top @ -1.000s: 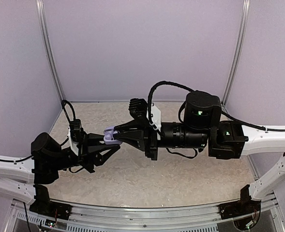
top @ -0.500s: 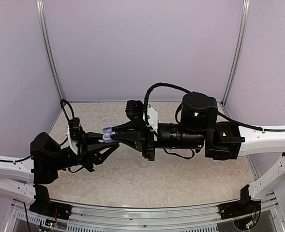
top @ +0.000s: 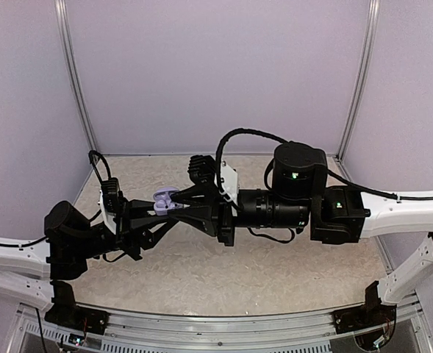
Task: Insert the wireless bluetooth earbuds into the charging case
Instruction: Place the right earbud in the right side groove of the charging case, then adjust the right earbud in the right side groove of the charging case.
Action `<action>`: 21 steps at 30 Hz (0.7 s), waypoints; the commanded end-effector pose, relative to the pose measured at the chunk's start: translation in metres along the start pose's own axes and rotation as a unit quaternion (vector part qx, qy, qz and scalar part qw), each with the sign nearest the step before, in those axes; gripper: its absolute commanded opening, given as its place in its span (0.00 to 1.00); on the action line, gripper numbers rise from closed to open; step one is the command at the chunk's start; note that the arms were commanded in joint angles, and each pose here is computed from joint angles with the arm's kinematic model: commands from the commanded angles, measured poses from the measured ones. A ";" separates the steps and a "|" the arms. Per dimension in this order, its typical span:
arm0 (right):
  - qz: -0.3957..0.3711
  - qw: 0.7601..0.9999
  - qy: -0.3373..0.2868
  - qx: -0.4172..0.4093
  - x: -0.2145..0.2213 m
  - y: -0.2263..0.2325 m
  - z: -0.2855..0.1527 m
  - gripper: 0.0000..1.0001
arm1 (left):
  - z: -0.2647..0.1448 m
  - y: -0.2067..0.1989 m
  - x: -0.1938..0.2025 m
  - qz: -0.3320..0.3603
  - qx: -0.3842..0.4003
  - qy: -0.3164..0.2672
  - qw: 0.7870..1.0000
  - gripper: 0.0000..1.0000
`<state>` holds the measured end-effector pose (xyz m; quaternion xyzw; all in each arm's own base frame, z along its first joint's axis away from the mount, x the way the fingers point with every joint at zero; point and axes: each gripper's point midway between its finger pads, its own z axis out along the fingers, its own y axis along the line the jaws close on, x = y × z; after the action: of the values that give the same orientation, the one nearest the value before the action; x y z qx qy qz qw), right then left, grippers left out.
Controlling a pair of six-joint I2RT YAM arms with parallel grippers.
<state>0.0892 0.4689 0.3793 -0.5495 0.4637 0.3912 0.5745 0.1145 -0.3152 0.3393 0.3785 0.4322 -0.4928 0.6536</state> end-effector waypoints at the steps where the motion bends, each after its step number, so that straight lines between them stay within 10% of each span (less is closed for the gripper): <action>1: -0.001 1.000 0.003 0.000 -0.005 0.002 -0.002 0.30 | -0.001 0.000 -0.014 0.010 0.001 -0.023 1.000 0.08; 21: -0.001 1.000 -0.017 0.005 -0.023 0.002 -0.026 0.38 | 0.001 0.001 -0.010 0.009 0.000 -0.018 1.000 0.08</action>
<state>0.0863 0.4556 0.3917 -0.5459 0.4620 0.3900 0.5800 0.1143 -0.3149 0.3400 0.3780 0.4308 -0.4932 0.6544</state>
